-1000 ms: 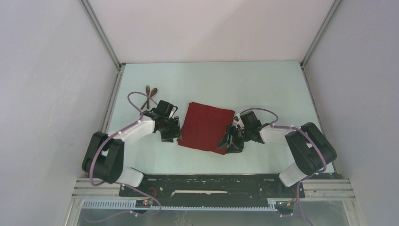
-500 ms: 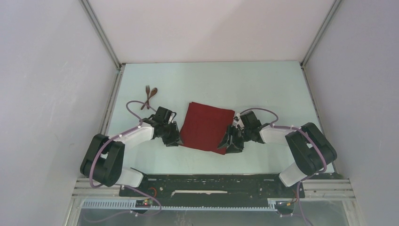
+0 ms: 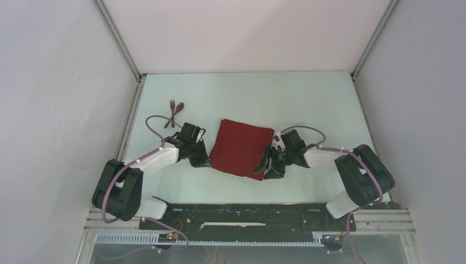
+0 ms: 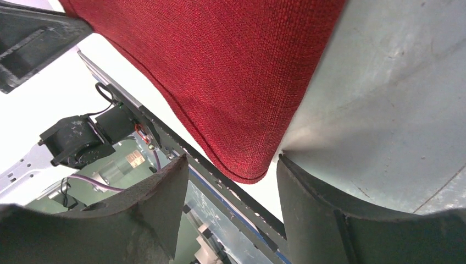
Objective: Fold the napkin into a case and place the utensils inside
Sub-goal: Smooth out the square-folded napkin at the center of the board.
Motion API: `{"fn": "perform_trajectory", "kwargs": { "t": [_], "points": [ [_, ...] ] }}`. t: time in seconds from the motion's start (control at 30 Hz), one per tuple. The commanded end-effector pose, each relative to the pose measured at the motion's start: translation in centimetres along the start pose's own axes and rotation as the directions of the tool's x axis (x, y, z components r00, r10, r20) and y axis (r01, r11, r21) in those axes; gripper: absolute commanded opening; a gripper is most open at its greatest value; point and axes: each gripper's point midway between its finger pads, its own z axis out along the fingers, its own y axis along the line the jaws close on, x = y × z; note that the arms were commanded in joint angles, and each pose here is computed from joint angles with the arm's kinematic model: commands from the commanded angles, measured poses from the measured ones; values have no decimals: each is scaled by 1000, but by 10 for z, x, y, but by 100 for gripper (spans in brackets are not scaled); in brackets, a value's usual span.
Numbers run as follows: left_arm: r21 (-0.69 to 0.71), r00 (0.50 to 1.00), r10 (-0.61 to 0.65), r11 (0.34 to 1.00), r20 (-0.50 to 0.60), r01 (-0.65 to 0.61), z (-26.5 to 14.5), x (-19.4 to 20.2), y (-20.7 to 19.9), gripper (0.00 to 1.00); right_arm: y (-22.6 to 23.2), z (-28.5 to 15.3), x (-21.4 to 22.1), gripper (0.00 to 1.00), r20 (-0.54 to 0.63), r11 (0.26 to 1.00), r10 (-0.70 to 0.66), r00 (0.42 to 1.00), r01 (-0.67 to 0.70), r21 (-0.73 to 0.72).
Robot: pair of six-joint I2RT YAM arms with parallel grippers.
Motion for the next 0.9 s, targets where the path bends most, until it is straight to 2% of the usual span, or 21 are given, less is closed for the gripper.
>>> {"fn": "perform_trajectory", "kwargs": {
  "t": [0.0, 0.43, 0.73, 0.87],
  "points": [
    [24, 996, 40, 999, 84, -42, -18, -23, -16, 6, -8, 0, 0, 69, 24, 999, -22, 999, 21, 33],
    [-59, 996, 66, 996, 52, -63, 0, -25, -2, 6, -3, -5, 1, 70, 33, 999, -37, 999, 36, 30],
    [-51, 992, 73, 996, 99, -68, -10, -31, -4, 5, 12, -11, 4, 75, 44, 997, -82, 996, 83, -8],
    [-51, 994, 72, 996, 86, -68, -7, -31, -4, 5, 20, -13, 4, 76, 49, 994, -100, 994, 101, -31]
  ]
}}
